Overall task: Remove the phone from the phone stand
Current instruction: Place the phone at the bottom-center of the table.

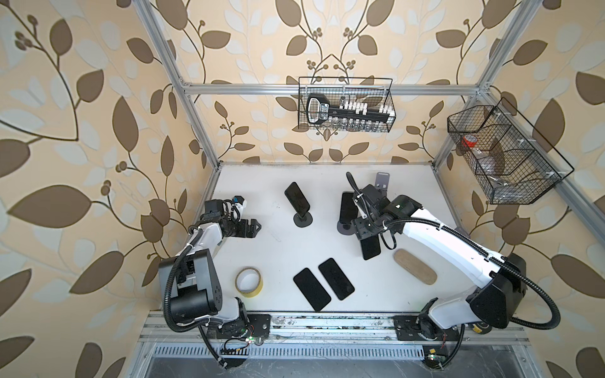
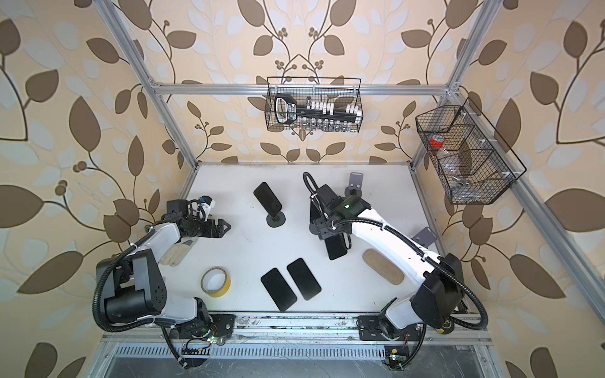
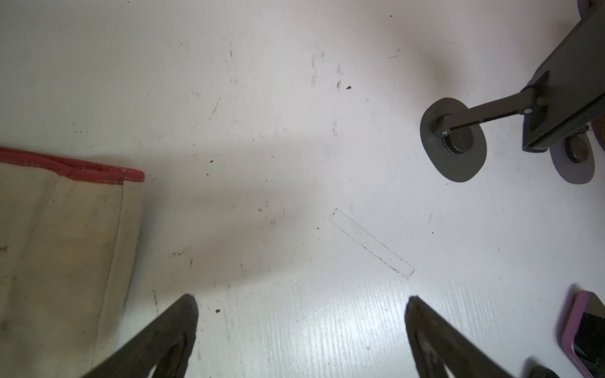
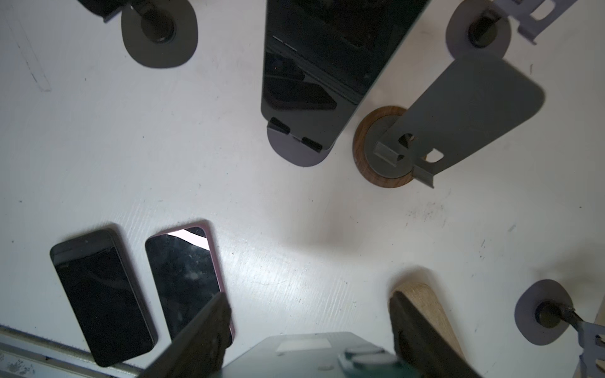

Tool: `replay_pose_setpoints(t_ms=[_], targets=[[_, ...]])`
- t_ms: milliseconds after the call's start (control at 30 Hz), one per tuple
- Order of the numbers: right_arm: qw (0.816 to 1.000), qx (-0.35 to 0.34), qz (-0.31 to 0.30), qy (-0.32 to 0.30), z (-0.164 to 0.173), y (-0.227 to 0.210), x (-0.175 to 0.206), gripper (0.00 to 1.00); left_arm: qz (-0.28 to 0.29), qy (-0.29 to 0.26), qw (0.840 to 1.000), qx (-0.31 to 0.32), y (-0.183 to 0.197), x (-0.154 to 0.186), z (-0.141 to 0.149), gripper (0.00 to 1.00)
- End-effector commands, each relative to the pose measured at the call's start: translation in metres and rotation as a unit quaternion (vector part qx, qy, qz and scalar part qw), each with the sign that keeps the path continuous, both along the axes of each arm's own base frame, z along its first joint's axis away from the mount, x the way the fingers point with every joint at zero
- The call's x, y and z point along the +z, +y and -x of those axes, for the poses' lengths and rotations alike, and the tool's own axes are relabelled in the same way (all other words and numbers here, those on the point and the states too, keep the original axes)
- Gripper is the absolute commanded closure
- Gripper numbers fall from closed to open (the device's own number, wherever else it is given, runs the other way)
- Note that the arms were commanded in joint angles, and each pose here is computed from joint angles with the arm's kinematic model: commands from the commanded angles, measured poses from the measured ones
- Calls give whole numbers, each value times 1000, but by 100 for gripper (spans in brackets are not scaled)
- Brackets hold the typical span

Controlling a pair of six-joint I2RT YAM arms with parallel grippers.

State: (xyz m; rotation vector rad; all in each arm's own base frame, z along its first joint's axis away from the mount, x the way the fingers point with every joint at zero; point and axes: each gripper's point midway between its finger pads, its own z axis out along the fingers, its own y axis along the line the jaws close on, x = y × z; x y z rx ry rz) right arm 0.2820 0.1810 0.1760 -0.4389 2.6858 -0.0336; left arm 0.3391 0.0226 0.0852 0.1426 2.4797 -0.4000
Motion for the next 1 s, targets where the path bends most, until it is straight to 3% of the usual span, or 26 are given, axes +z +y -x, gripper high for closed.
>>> replay_pose_setpoints(t_ms=[0, 300, 633, 967], targets=[[999, 20, 14, 40, 15, 8, -25, 41, 5, -15, 1000, -19, -3, 13, -6, 1], [993, 66, 43, 90, 40, 39, -76, 42, 4, -15, 1000, -19, -3, 13, -6, 1], [987, 59, 62, 136, 57, 31, -121, 41, 3, -11, 1000, -18, -3, 13, -5, 1], [988, 57, 62, 130, 43, 40, -138, 42, 8, 0, 1000, -18, -3, 6, -6, 1]])
